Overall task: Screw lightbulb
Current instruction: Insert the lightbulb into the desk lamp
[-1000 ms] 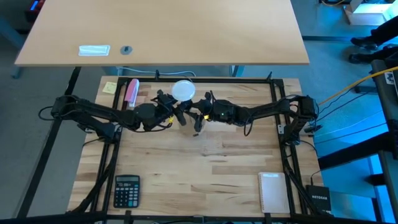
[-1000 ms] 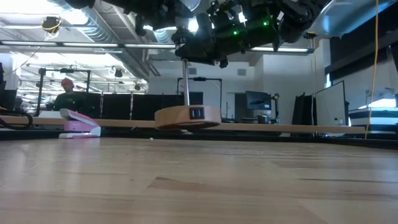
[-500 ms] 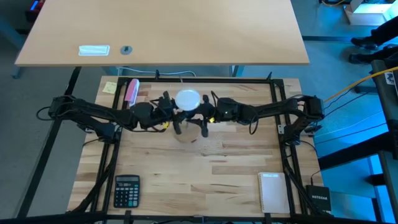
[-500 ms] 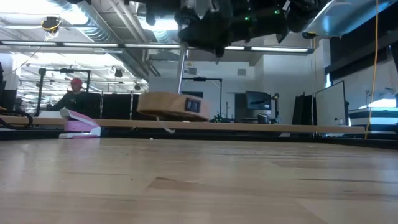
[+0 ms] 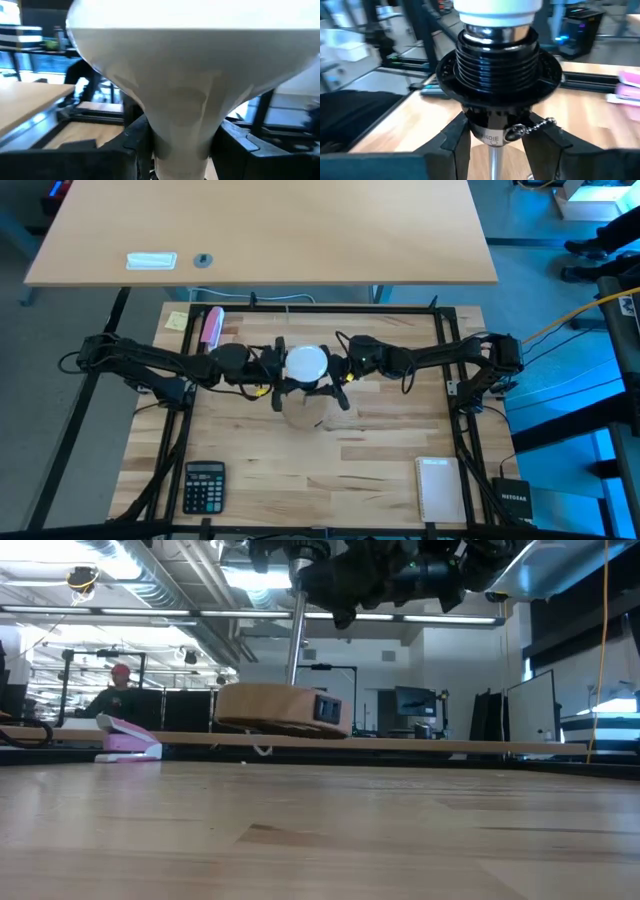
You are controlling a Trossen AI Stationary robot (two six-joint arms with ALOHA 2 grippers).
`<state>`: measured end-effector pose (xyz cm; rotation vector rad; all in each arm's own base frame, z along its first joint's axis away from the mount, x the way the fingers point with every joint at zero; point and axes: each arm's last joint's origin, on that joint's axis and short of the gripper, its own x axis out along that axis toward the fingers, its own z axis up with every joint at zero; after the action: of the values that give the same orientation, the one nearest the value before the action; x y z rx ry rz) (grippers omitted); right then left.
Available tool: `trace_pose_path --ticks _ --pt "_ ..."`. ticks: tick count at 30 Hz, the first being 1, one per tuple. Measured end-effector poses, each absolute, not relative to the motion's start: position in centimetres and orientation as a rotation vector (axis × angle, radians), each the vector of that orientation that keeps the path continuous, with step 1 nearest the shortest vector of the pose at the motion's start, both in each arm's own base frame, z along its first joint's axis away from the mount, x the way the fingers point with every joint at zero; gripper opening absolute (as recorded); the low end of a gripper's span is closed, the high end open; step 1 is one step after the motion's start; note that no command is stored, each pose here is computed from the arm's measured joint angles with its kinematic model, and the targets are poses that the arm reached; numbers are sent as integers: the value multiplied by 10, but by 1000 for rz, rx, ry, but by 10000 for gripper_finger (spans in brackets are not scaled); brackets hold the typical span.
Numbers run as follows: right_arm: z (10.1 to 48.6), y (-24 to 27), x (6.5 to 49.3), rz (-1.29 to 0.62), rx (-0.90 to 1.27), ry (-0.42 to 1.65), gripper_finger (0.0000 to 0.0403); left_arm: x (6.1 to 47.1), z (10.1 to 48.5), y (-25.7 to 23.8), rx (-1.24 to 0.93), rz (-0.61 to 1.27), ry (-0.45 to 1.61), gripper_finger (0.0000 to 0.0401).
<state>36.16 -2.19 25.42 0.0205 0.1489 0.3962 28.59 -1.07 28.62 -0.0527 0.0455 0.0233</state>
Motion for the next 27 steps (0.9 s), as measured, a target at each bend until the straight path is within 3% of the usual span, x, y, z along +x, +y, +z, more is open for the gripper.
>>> trace_pose_path --ticks 10,14,19,27 --pt "250 -15 360 565 43 178 137 286 282 -14 -3 -136 86 141" --pt "244 -18 363 418 2 209 133 286 280 -10 -15 -79 99 141" --pt "238 -26 364 137 -97 272 97 285 274 -5 18 53 162 139" --pt "231 -29 368 64 -125 281 38 283 270 -4 43 112 211 139"
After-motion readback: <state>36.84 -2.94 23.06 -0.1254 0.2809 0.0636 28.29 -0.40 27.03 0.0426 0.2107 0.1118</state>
